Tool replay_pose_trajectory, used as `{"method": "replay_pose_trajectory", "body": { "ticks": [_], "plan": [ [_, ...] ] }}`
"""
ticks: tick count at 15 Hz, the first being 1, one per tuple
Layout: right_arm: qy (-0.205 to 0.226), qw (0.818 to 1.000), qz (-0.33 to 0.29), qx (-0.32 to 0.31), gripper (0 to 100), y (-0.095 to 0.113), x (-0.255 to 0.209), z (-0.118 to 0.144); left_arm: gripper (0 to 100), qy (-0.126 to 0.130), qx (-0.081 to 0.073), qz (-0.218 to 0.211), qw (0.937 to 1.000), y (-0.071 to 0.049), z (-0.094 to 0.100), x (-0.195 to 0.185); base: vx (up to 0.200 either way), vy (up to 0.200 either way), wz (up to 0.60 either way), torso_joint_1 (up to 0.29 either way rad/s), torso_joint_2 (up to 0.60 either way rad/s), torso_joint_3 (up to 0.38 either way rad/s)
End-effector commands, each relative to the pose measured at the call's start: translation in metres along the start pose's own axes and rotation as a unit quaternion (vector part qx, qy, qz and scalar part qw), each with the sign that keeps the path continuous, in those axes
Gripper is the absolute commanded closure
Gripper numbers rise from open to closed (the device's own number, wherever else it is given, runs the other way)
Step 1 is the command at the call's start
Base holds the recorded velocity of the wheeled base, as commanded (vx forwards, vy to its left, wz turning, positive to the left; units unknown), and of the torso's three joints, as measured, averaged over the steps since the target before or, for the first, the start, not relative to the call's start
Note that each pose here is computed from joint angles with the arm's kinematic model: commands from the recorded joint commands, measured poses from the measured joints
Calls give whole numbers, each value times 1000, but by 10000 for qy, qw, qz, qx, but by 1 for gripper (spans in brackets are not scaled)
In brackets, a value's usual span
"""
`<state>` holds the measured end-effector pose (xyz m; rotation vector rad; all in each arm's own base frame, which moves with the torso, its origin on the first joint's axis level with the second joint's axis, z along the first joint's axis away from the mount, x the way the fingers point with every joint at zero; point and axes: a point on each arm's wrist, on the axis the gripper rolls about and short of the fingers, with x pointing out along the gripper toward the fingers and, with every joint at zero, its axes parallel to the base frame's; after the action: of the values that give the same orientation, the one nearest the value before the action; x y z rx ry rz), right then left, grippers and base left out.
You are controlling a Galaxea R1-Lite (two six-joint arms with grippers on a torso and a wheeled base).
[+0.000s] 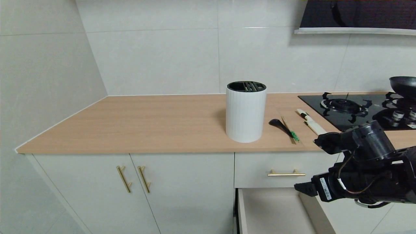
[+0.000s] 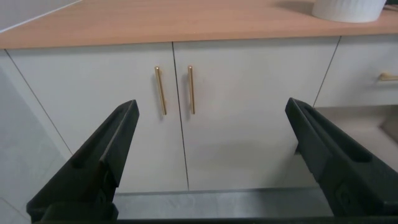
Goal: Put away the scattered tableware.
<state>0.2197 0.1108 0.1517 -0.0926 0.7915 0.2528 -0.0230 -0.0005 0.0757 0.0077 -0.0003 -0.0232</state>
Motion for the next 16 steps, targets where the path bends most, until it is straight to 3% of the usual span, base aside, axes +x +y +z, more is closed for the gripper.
{"method": "replay_pose_trajectory", "body": {
  "ticks": [1,3,6,9,10,16],
  "plan": [
    [-551,9984,-46,114,0,-2,-1,17,0,9,0,1,10000,0,0,0,0,0,0,0,0,0],
    [-976,9947,-157,273,0,-7,6,52,0,9,0,1,10000,0,0,0,0,0,0,0,0,0],
    [-953,9942,-305,397,0,-12,19,86,0,9,0,1,10000,0,0,0,0,0,0,0,0,0],
    [-947,9921,-666,491,0,-15,38,96,0,1,0,1,10000,0,0,0,0,0,0,0,0,0],
    [-839,9884,-918,869,0,-28,61,100,0,9,0,1,10000,0,0,0,0,0,0,0,0,0],
    [-678,9840,-1168,1160,0,-48,108,101,0,9,0,1,10000,0,0,0,0,0,0,0,0,0]
  ]
}}
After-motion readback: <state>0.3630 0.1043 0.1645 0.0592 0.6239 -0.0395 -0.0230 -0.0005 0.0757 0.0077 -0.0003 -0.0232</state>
